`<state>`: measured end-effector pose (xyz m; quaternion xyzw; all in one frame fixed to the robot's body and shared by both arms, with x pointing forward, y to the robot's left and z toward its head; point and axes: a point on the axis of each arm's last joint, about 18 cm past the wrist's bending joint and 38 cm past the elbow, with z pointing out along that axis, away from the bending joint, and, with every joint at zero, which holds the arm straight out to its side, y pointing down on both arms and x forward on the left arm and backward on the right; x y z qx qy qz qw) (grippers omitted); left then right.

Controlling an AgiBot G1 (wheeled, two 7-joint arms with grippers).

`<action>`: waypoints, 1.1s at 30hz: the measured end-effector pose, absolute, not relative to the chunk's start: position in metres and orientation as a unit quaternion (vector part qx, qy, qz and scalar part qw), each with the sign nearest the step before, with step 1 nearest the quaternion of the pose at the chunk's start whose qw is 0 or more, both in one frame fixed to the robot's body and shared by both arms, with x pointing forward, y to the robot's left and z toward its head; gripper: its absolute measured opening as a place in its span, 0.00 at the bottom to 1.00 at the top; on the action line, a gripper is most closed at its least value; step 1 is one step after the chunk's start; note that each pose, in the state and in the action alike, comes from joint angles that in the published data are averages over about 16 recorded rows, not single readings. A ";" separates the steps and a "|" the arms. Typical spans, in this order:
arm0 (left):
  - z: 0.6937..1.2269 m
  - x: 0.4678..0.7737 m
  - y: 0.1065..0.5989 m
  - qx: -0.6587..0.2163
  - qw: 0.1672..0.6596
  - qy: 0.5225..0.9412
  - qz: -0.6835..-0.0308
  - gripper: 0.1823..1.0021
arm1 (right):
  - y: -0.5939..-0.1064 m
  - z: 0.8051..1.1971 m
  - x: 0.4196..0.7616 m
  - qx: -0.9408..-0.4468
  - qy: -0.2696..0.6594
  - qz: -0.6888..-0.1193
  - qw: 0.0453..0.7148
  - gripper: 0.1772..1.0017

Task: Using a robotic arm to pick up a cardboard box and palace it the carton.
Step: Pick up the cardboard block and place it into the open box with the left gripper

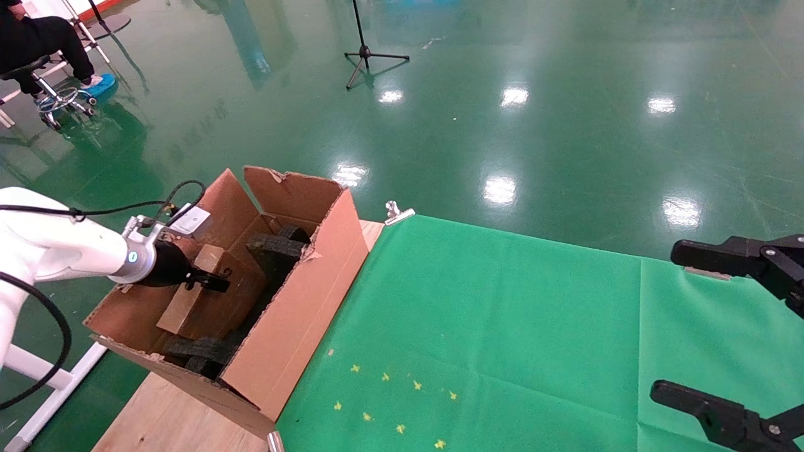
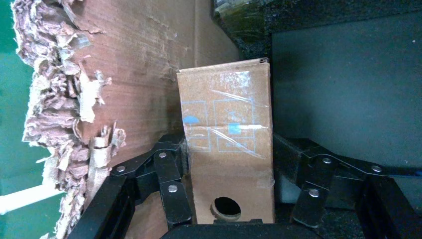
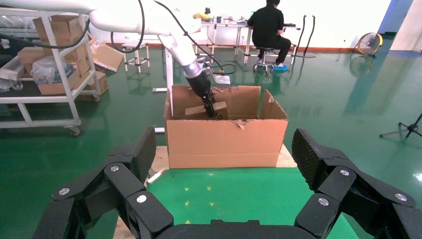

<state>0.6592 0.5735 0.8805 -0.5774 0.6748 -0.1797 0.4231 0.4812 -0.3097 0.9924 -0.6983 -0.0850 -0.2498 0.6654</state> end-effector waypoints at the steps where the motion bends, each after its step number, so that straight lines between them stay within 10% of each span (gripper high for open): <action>1: 0.881 0.659 0.573 -0.577 0.423 0.675 -0.179 0.28 | -0.310 0.992 0.481 -0.698 -0.085 -0.250 0.665 1.00; 15: 0.892 0.658 0.572 -0.569 0.423 0.680 -0.189 0.54 | -0.310 0.992 0.481 -0.698 -0.085 -0.250 0.665 1.00; 33: 1.030 0.626 0.538 -0.427 0.456 0.684 -0.377 0.93 | -0.310 0.992 0.481 -0.698 -0.085 -0.250 0.665 1.00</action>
